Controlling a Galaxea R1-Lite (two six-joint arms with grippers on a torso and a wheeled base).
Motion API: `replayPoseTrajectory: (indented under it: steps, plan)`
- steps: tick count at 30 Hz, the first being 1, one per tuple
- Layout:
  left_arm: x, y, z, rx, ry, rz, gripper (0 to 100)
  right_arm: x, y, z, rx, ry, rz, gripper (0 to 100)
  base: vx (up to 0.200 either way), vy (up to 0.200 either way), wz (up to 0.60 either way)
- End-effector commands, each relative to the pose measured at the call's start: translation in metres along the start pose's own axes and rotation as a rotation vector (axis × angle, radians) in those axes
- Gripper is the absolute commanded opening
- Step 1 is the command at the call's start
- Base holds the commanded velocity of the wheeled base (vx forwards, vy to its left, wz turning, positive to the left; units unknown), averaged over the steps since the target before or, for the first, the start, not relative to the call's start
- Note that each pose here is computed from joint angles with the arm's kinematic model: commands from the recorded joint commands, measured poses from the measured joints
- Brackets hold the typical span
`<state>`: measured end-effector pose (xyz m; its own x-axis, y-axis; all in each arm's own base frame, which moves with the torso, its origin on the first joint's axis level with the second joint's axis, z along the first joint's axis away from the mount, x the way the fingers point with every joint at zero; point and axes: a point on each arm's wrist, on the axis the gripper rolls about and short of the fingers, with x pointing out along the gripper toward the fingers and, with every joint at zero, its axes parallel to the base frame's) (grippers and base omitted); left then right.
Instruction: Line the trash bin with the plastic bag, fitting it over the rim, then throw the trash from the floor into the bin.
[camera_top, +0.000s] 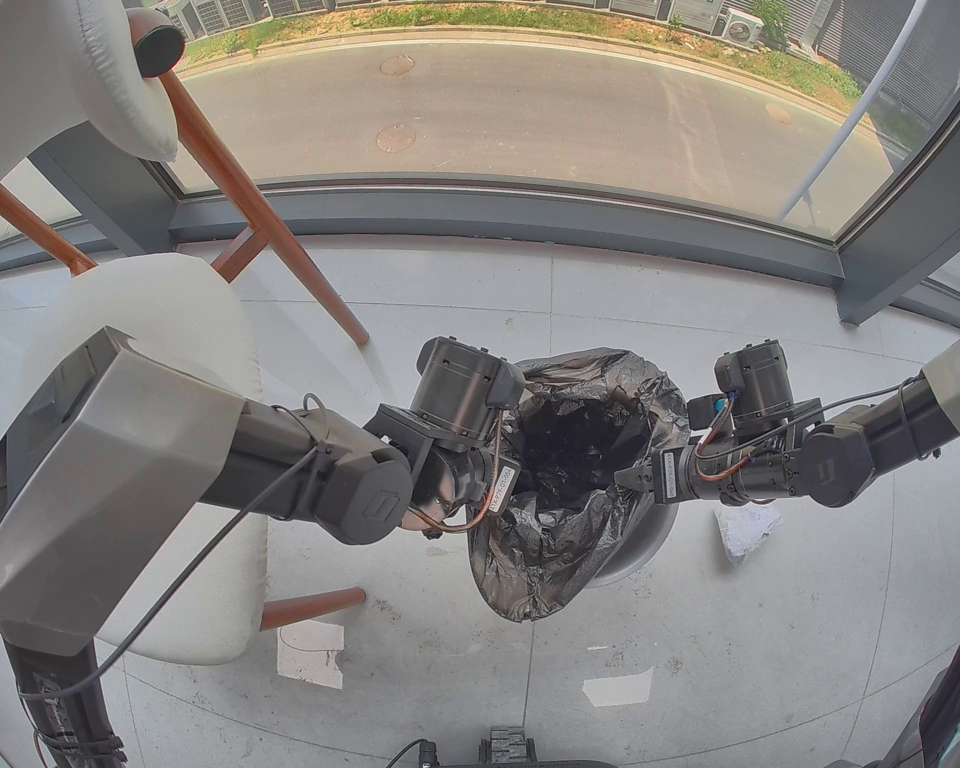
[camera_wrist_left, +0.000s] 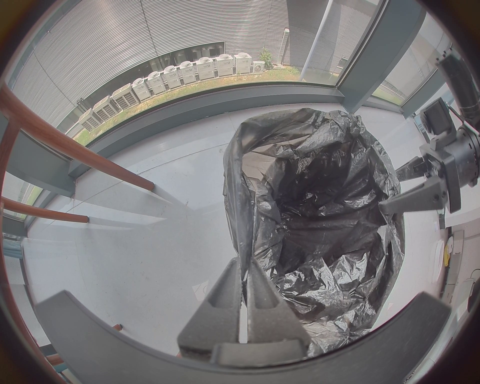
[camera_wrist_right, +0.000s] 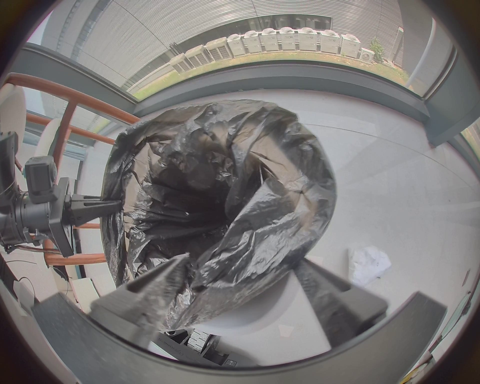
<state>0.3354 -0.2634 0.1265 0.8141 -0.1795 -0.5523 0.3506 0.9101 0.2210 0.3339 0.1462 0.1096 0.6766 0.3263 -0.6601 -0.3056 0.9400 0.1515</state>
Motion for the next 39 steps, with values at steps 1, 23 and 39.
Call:
replayPoseTrajectory:
  steps: [1,23,39]
  plan:
    - [0.0,0.0,0.0,0.0,-0.001,0.0,0,-0.005,-0.001,0.004,0.0,-0.019,0.0,0,0.0,0.0,0.0]
    - [0.001,0.0,-0.009,0.01,0.028,0.014,0,-0.032,-0.042,-0.024,0.018,0.047,-0.093,0,0.0,0.0,0.0]
    - [-0.002,0.002,-0.01,0.017,0.051,0.017,0,-0.059,-0.109,-0.04,0.184,0.041,-0.223,100,0.0,0.0,0.0]
